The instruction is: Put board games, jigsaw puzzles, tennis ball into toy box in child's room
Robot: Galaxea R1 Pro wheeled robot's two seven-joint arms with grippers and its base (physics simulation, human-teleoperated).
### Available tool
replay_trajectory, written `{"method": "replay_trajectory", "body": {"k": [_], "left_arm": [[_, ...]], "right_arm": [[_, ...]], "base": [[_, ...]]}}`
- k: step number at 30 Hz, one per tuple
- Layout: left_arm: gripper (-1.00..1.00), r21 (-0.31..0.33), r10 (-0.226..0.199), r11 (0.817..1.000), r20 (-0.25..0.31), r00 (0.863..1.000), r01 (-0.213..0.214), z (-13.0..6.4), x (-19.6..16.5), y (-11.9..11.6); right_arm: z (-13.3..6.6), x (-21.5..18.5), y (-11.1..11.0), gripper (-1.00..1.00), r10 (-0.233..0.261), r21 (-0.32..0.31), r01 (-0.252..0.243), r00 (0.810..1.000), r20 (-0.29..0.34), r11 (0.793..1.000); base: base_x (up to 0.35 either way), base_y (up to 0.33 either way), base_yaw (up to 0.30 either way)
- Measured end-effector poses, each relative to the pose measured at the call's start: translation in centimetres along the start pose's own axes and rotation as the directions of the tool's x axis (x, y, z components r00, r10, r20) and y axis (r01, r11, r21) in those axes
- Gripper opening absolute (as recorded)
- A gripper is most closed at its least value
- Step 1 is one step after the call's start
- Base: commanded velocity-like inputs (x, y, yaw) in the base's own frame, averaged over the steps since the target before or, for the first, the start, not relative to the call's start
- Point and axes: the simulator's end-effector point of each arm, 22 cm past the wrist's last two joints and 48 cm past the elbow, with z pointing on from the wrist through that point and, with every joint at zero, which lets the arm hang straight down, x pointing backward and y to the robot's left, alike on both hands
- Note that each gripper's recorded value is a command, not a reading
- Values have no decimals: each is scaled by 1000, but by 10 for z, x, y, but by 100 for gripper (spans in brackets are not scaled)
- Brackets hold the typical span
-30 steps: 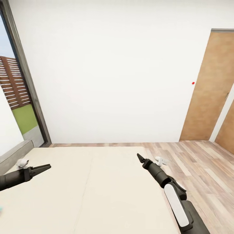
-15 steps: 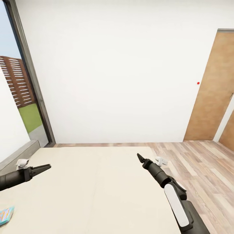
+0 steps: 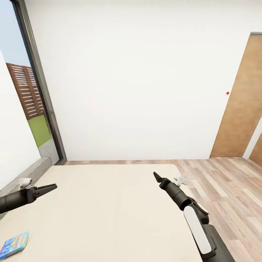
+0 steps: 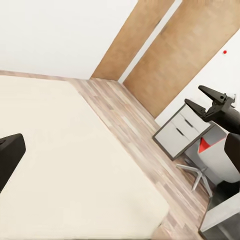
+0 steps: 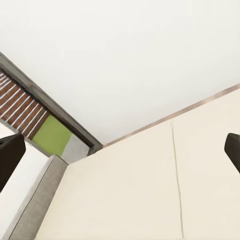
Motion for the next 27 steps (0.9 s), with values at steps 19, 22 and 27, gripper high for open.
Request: {"method": "replay_trajectory", "body": {"k": [19,22,27], "left_arm": [[100,-3,0,1000,-1,1000,0,0,0,1],[100,-3,0,1000,-1,1000,0,0,0,1],[100,-4,0,1000,-1,1000,0,0,0,1]], "right_arm": [[0,1,0,100,0,0,0,1000,-3,1000],[0,1,0,100,-1,0,1,1000,-2,1000],[0,0,0,100,-1,0,1,1000,-1,1000]], "base": [[0,283,0],[0,282,0],[0,282,0]]}}
